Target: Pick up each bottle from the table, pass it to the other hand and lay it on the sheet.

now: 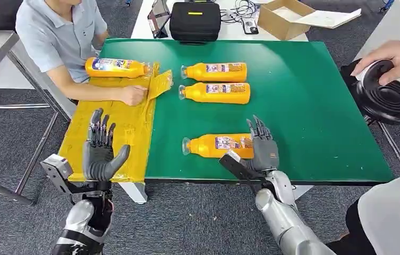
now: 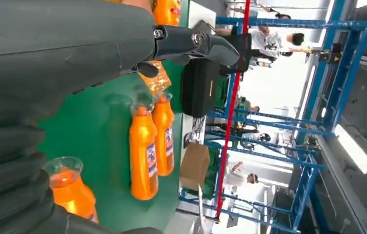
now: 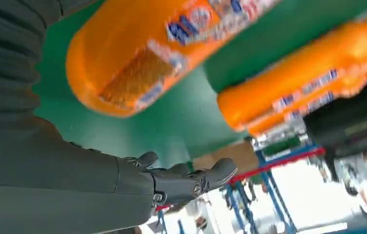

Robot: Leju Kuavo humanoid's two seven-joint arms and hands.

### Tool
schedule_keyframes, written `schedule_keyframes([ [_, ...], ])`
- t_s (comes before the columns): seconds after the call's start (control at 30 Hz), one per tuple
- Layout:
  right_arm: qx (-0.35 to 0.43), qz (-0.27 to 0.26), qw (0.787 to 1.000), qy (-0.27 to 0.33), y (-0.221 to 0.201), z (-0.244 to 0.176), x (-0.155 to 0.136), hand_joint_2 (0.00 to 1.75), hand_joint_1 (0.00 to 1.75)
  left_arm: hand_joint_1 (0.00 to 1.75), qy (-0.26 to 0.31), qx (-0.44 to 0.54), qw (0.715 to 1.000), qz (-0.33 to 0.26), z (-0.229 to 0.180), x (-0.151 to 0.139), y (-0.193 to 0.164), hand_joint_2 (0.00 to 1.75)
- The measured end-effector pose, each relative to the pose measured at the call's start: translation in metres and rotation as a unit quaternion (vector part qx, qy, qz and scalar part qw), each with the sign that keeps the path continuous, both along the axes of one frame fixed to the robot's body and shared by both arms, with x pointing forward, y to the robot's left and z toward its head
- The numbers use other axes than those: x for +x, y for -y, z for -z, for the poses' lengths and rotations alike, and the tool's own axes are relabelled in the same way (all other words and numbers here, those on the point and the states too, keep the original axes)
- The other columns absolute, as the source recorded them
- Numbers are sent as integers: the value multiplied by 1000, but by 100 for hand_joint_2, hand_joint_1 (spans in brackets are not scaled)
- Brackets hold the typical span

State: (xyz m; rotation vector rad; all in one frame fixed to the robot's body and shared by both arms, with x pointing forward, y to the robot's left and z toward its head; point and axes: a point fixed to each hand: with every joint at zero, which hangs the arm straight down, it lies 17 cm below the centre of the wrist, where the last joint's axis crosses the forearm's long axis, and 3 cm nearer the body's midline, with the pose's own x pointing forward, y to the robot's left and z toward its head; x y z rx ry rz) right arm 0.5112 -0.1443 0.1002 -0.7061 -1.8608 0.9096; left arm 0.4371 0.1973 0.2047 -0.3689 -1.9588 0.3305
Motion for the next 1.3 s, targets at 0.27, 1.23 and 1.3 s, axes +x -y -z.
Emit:
schedule_keyframes([
  [0.27,-17,-23,996,-82,-8,38,1,175,0,0,8,1,1000,7,-8,7,10,175],
  [1.23,-166,66,974,-137,23,68,19,175,0,0,-2,-1,1000,26,-8,5,21,175],
  [1.3,-163,65,973,-148,23,71,19,175,0,0,-3,-1,1000,26,-8,5,21,175],
])
